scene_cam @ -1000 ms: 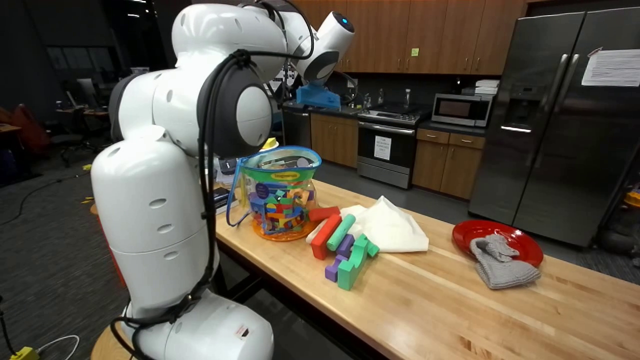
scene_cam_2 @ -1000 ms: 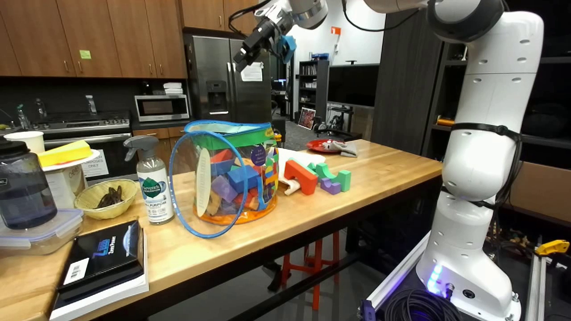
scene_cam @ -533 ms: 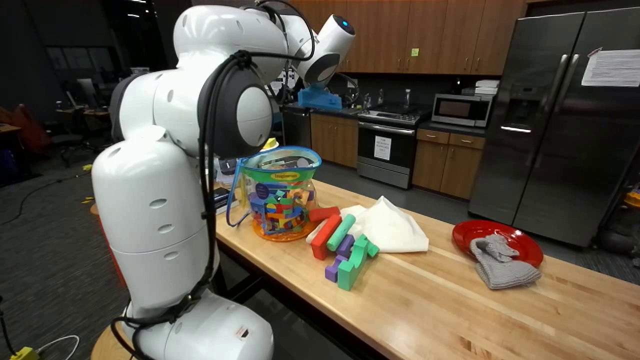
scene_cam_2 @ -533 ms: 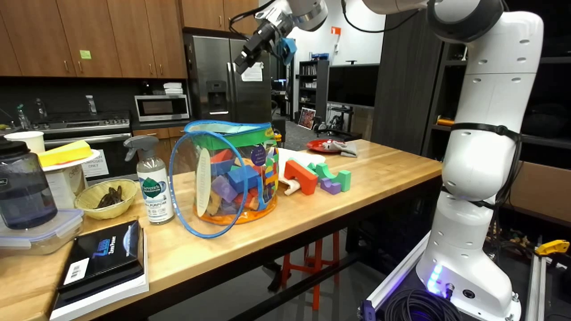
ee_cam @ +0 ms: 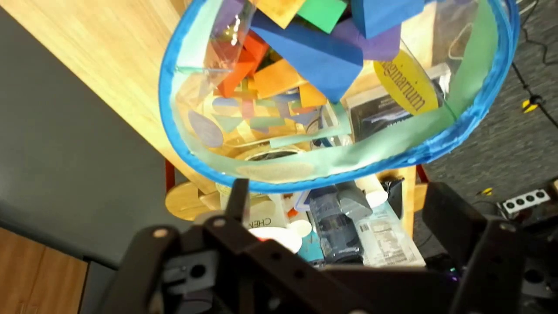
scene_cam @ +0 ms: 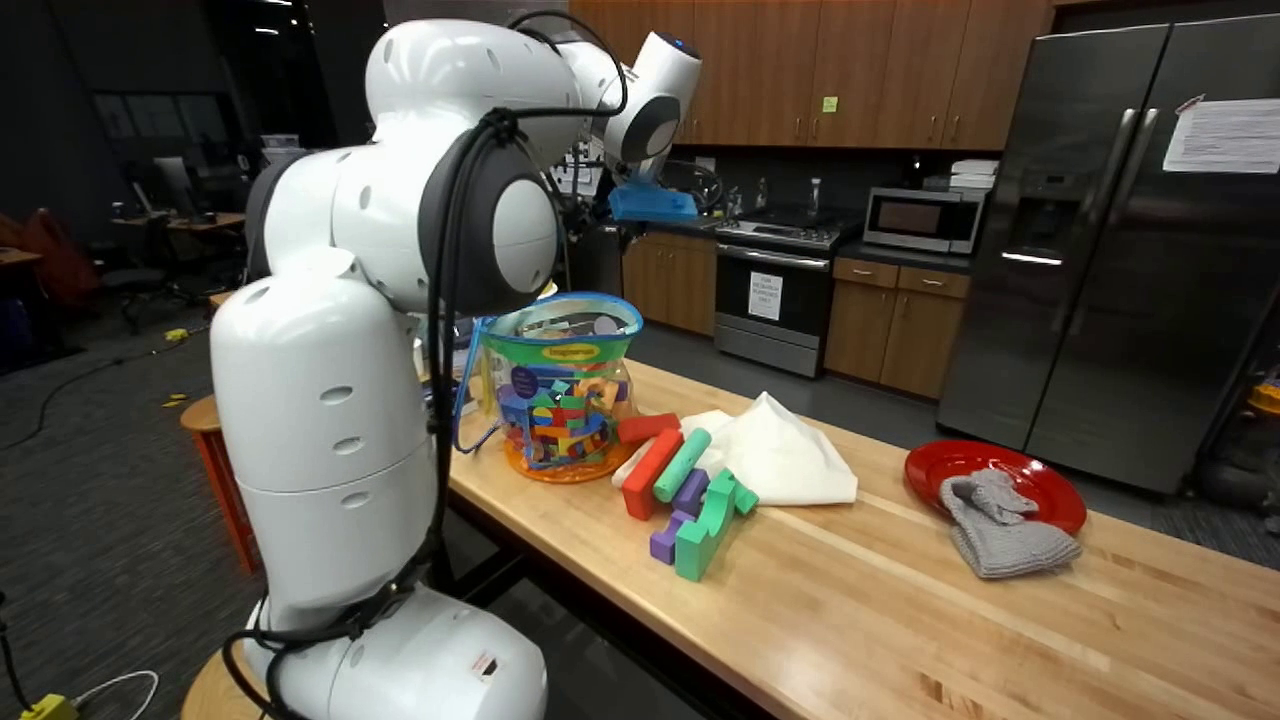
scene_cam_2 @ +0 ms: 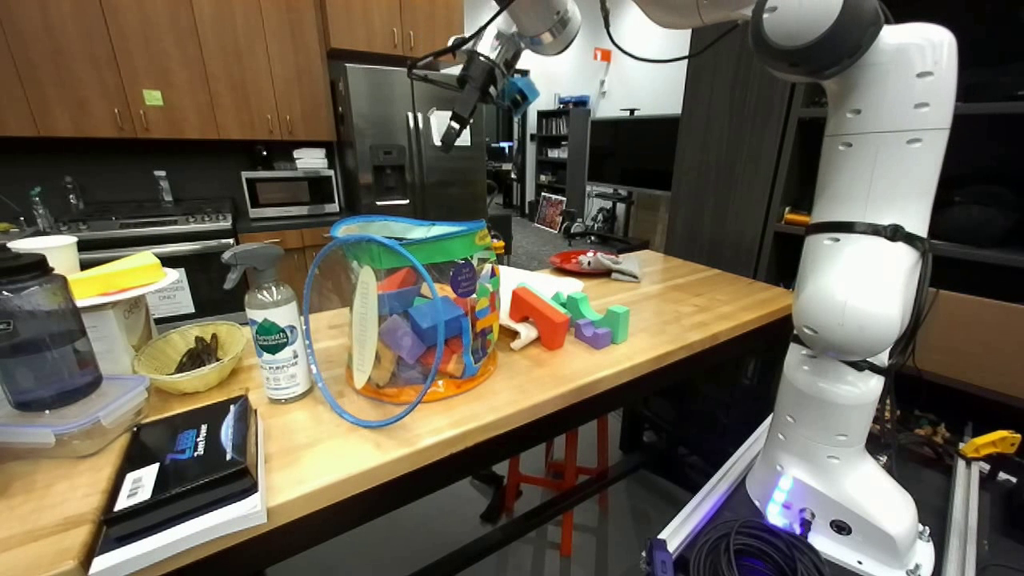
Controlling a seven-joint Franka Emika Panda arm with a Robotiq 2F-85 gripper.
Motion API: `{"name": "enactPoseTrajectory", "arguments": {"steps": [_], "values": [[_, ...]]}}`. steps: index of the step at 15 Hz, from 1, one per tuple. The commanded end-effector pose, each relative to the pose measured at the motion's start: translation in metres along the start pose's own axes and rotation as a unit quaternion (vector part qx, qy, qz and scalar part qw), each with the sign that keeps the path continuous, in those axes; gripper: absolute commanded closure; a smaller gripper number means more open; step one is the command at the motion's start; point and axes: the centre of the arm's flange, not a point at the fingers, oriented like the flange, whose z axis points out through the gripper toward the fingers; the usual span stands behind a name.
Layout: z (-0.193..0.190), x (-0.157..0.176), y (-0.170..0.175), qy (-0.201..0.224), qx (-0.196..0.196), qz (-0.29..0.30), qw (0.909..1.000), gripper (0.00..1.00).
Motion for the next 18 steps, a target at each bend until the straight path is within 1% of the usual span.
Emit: {"name": "enactPoseTrajectory", "arguments": {"steps": [1,3,6,8,11,14,15,18], "values": [[0.006,0.015,0.014,-0.048,-0.004,-0.044,0.9979,0.0],[0.021,0.026,0.014,-0.059,-0.001,-0.063,0.9963,0.0],[0.046,0.045,0.007,-0.075,0.018,-0.092,0.9927,0.0],[0.06,0.051,-0.001,-0.089,0.032,-0.112,0.9892,0.0],[0.077,0.05,-0.017,-0.104,0.051,-0.123,0.9855,0.0],[0.083,0.041,-0.029,-0.107,0.059,-0.111,0.9863,0.0],[0.086,0.039,-0.032,-0.105,0.058,-0.105,0.9872,0.0],[0.103,0.03,-0.031,-0.092,0.025,-0.103,0.9901,0.0]]}}
